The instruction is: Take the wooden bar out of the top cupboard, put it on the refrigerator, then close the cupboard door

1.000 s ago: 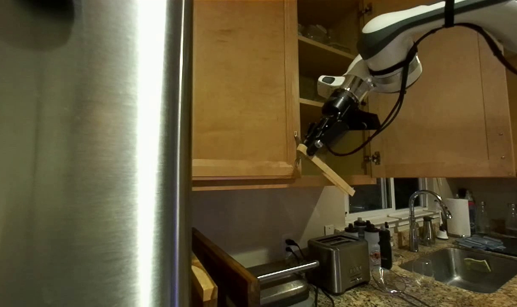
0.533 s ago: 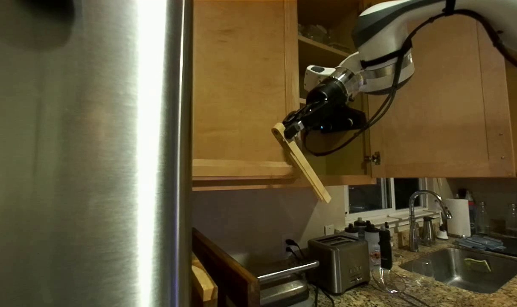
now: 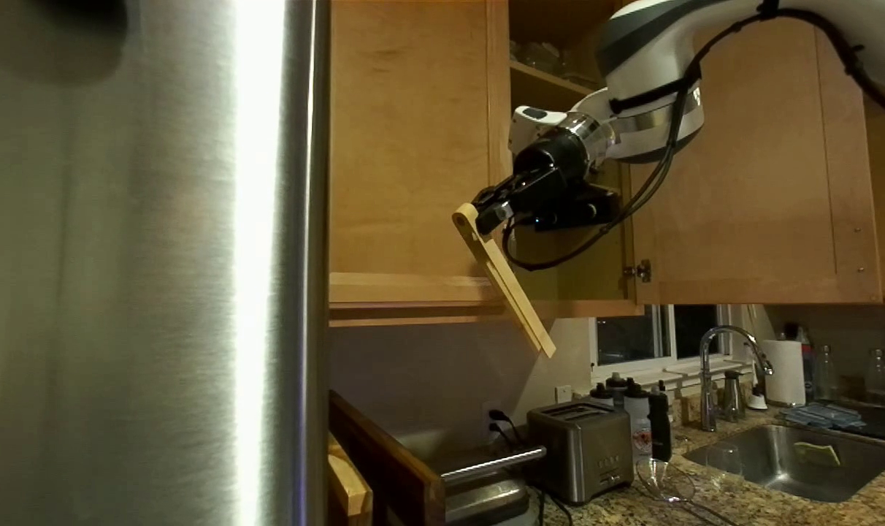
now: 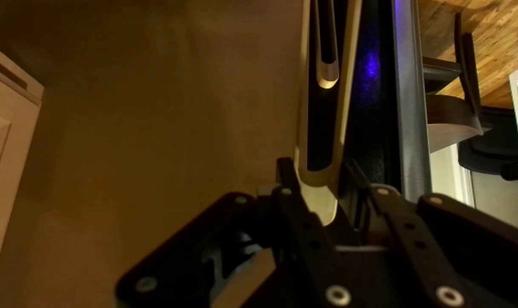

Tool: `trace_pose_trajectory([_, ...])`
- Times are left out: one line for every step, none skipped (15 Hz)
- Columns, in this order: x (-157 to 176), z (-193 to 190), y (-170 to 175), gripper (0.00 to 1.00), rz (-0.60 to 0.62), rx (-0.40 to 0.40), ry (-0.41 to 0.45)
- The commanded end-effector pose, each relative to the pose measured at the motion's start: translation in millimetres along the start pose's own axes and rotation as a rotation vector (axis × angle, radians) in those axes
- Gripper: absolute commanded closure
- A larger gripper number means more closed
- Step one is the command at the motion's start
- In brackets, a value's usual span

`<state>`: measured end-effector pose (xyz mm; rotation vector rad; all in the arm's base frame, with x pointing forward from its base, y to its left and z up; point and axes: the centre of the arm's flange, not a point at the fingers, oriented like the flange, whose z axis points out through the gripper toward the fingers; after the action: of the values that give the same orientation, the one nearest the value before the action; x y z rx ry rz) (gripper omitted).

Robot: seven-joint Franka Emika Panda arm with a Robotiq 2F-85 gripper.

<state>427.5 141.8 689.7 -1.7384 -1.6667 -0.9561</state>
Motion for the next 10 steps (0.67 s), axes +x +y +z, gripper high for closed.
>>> trace_pose_trajectory([0.0,0.0,0.0,0.71,0.0,0.0,0.0])
trace_pose_trajectory([0.0,0.0,0.0,0.71,0.0,0.0,0.0])
trace_pose_trajectory([0.0,0.0,0.0,0.71,-0.001,0.0,0.0])
trace_pose_trajectory([0.0,0.0,0.0,0.93,-0.001,0.0,0.0])
trace_pose_trajectory([1.1,2.9,1.1,0.93,-0.003,0.007,0.01])
trace_pose_trajectory([3.0,10.5,-1.5,0.93,-0.001,0.021,0.027])
trace_pose_trajectory([3.6,15.0,-3.9,0.93,-0.002,0.03,0.032])
trace_pose_trajectory([4.1,22.6,-12.0,0.93,0.004,0.043,0.039])
trace_pose_trajectory([5.4,28.0,-17.1,0.93,0.009,0.05,0.042])
trace_pose_trajectory([6.8,35.2,-29.0,0.93,0.008,0.062,0.045])
